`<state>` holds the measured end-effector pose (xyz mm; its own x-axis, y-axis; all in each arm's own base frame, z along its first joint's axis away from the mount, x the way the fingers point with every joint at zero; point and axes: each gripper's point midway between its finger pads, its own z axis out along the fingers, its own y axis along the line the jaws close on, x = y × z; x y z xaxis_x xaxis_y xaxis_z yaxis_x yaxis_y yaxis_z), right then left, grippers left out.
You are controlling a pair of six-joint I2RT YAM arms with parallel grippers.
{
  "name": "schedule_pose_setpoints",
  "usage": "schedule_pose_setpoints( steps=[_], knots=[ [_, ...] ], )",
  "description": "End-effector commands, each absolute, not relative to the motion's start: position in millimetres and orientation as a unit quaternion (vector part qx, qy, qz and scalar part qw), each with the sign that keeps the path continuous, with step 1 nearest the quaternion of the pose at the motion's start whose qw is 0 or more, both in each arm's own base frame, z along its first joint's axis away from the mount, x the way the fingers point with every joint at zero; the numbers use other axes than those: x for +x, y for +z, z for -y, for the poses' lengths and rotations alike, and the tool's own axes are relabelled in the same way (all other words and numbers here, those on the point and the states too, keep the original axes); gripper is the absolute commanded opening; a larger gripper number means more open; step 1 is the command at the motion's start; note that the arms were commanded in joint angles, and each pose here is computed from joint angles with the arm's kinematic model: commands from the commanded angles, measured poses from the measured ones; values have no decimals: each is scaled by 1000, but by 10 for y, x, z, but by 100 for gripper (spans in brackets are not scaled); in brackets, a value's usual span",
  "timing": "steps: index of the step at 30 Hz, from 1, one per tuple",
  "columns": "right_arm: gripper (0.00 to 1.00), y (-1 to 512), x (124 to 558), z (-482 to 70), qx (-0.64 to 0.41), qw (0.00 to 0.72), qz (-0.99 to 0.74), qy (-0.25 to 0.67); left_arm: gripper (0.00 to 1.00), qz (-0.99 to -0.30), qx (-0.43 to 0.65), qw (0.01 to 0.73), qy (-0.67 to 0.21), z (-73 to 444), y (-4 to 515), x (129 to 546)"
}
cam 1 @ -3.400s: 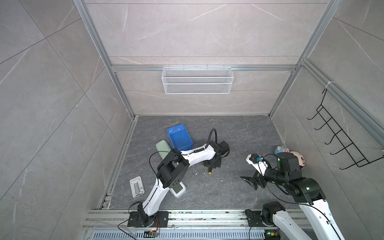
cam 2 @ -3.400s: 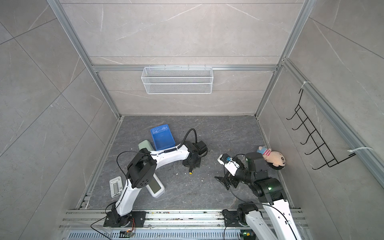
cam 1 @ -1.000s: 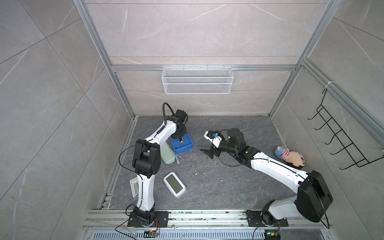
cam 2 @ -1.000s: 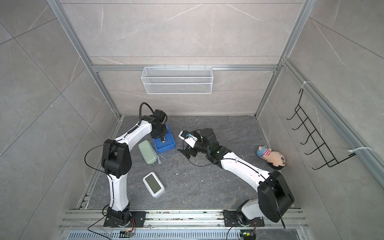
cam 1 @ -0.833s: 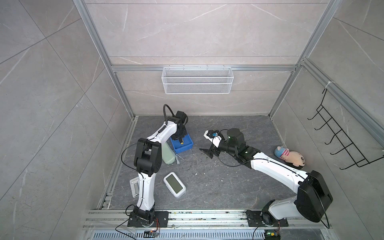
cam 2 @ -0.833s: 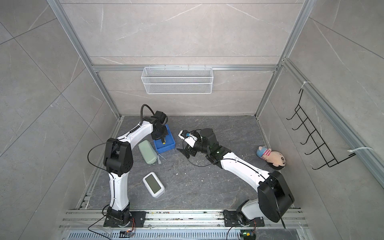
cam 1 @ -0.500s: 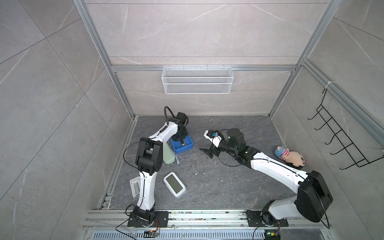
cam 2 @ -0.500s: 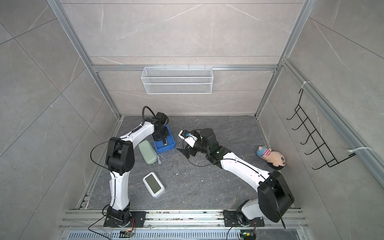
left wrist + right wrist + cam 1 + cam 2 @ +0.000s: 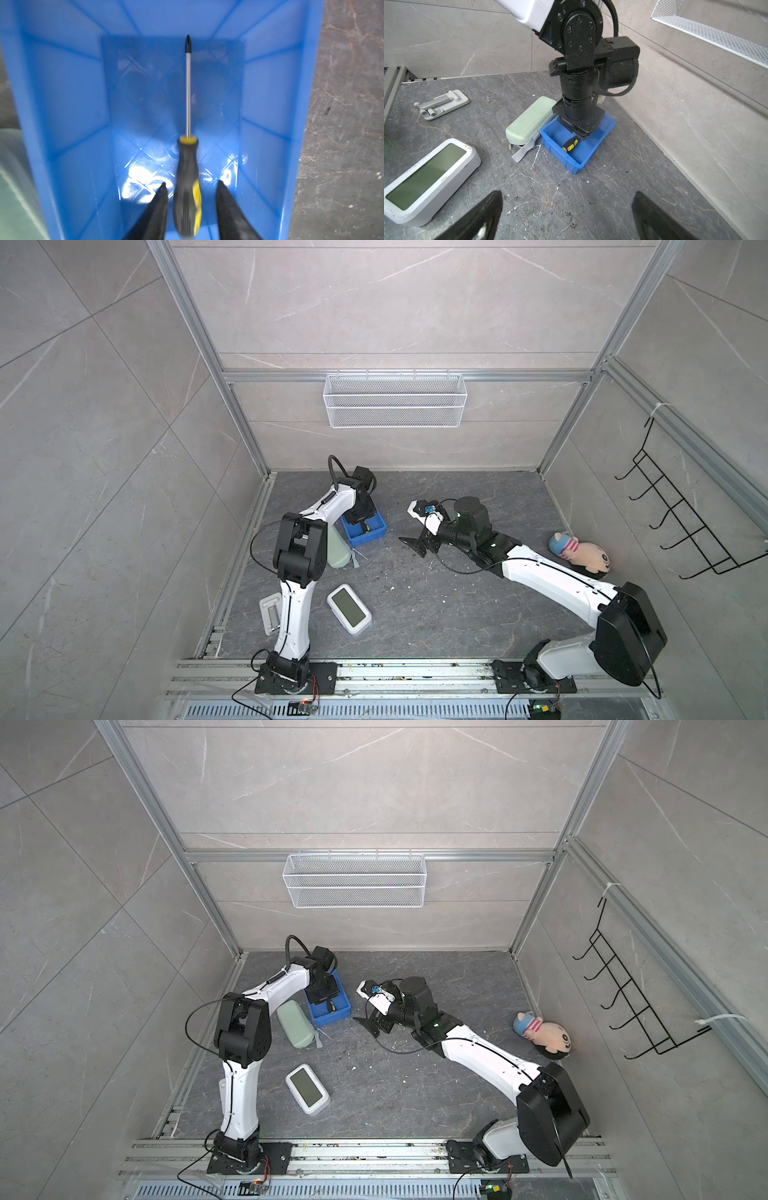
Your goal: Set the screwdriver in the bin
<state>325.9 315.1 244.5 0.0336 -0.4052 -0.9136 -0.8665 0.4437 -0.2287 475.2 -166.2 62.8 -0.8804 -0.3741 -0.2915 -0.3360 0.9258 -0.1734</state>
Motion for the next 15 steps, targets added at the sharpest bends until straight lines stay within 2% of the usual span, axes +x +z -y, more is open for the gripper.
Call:
schedule_pose_setpoints(
  steps=[1, 6, 9, 12, 15],
  knots=[
    [99, 2490, 3177, -3140, -483, 534, -659, 216, 47, -963, -187, 182, -68, 1642, 833, 4801],
    [99, 2506, 3151, -3125, -483, 536, -658, 216, 56, -960, -181, 199, -73, 1624, 1045, 4770],
    [99, 2503, 3137, -3107, -479, 537, -660, 217, 68, -956, -175, 222, -77, 1601, 1259, 4745],
    [99, 2489, 3118, -3091, -472, 536, -664, 221, 71, -953, -160, 243, -85, 1587, 1508, 4700],
    [99, 2476, 3090, -3064, -463, 539, -666, 227, 85, -948, -152, 267, -80, 1509, 1733, 4622]
  ],
)
